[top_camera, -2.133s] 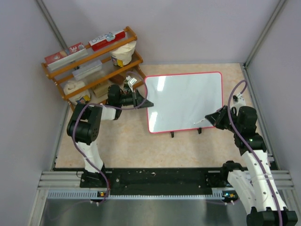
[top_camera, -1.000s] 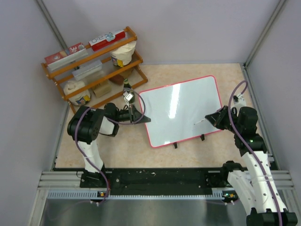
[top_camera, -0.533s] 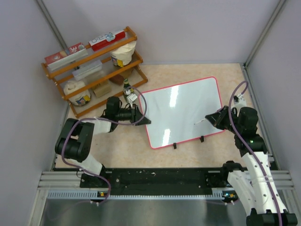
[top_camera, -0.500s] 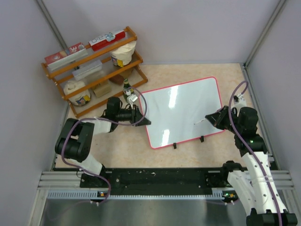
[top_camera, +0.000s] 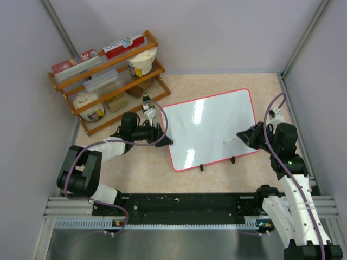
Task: Write a sentence on the whiteboard
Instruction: Move the whiteboard to the center of the board.
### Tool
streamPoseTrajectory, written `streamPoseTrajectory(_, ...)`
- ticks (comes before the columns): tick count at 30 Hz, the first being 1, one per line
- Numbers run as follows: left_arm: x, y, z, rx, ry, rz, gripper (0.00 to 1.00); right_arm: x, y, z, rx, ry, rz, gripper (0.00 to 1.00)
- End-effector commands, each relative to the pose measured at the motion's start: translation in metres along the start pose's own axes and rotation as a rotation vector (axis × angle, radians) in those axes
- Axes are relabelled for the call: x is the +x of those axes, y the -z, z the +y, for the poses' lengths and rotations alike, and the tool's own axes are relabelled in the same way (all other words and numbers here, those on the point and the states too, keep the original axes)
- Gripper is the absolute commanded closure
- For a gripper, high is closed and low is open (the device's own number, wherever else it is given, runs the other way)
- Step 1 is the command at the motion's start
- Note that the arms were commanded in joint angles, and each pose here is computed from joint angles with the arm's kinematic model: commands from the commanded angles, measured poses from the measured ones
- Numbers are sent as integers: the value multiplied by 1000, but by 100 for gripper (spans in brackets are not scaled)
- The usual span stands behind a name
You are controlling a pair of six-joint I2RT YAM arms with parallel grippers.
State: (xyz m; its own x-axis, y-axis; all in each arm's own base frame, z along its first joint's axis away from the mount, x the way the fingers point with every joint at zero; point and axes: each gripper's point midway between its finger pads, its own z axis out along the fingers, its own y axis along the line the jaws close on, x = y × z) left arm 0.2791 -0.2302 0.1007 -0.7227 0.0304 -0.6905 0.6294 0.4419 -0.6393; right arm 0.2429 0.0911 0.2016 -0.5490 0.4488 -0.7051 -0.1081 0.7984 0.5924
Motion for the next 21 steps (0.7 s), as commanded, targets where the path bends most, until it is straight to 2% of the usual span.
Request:
streamPoseTrajectory(1, -35, 9, -11, -45, -86, -81, 21, -22, 4, 11, -27, 31, -62, 100)
streamPoseTrajectory(2, -38, 10, -12, -48, -88, -89, 15, -22, 3, 11, -26, 28, -60, 100)
streamPoseTrajectory(3, -42, 12, -14, -56, -88, -97, 3, -23, 4, 11, -26, 30, -61, 100)
streamPoseTrajectory(10, -64, 11, -18, -54, -103, -113, 2, -27, 3, 14, -31, 37, -67, 100)
streamPoseTrajectory(17, -81, -6, -14, 17, -95, -93, 13, -27, 3, 13, -31, 40, -69, 100)
streamPoseTrajectory(20, -82, -11, -13, 45, -98, -74, 24, -28, 4, 14, -31, 42, -73, 100)
streamPoseTrajectory(21, -81, -12, -12, 55, -97, -66, 30, -28, 4, 14, -30, 43, -72, 100)
